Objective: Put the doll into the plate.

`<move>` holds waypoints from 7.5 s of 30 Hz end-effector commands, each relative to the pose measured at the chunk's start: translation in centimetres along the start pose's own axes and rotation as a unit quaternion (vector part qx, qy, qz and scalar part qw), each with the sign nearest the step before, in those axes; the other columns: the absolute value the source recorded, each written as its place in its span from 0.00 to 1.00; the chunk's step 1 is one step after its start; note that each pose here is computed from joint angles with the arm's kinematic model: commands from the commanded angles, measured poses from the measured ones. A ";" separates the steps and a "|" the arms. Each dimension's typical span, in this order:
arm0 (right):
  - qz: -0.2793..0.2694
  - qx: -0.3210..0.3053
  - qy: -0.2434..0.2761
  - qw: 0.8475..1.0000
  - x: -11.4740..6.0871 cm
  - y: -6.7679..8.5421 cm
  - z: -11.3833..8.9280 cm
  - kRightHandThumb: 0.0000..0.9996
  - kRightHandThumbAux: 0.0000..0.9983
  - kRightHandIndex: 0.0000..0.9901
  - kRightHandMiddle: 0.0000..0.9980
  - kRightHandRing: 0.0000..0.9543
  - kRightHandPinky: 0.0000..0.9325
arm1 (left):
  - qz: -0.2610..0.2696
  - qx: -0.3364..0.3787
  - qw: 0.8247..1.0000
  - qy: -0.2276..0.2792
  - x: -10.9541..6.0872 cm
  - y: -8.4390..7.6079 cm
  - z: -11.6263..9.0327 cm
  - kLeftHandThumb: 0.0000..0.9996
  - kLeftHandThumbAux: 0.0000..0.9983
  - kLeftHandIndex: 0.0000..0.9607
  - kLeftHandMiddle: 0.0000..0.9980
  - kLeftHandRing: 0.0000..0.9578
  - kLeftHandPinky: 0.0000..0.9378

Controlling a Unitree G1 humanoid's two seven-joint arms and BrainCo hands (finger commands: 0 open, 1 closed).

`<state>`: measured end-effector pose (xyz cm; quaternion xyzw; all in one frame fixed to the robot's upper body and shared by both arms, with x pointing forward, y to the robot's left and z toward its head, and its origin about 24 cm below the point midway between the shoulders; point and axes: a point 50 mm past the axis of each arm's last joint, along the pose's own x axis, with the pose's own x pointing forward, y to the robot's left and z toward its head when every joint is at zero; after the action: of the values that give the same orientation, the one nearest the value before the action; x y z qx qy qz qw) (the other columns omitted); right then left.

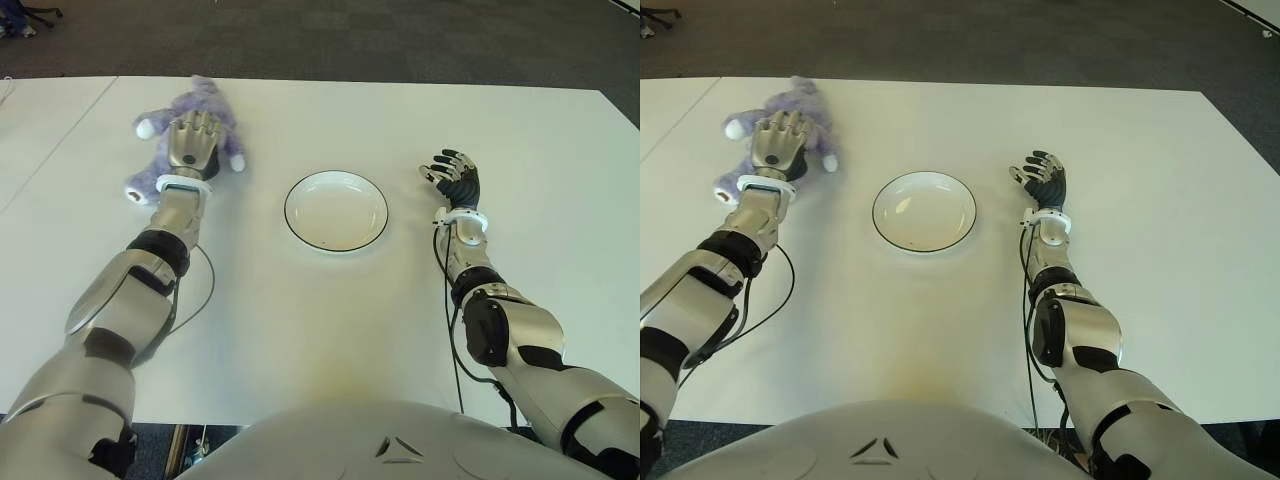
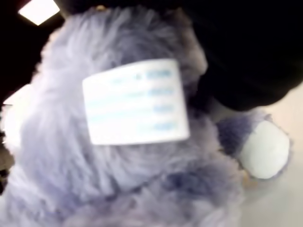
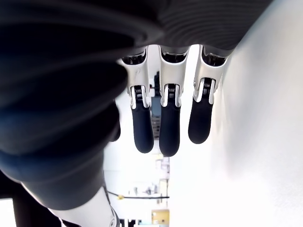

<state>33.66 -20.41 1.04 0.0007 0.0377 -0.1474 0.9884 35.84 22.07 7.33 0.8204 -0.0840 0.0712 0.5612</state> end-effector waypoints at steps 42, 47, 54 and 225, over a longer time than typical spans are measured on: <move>-0.017 -0.015 0.198 0.980 -6.2 -1.1 -9.2 0.17 0.91 0.28 0.33 0.36 0.36 | 0.145 -0.049 0.978 -0.140 -4.8 8.5 4.0 0.85 0.67 0.41 0.55 0.84 0.88; -0.016 -0.016 0.198 0.980 -6.2 -1.1 -9.2 0.18 0.92 0.29 0.34 0.36 0.36 | 0.141 -0.053 0.979 -0.137 -4.7 8.6 3.9 0.85 0.67 0.41 0.55 0.84 0.88; -0.016 -0.008 0.199 0.980 -6.2 -1.2 -9.2 0.20 0.93 0.30 0.34 0.36 0.35 | 0.146 -0.061 0.978 -0.136 -4.7 8.8 3.9 0.85 0.67 0.41 0.55 0.84 0.88; -0.002 -0.030 0.200 0.979 -6.6 -0.2 -9.5 0.24 0.89 0.28 0.34 0.37 0.38 | 0.379 -0.275 0.881 -0.060 -4.1 10.5 -5.0 0.00 0.30 0.00 0.01 0.00 0.00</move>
<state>33.58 -20.19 0.94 -0.0193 0.0380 -0.1460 0.9884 29.13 21.77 17.93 0.5735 -0.4493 0.1898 0.6582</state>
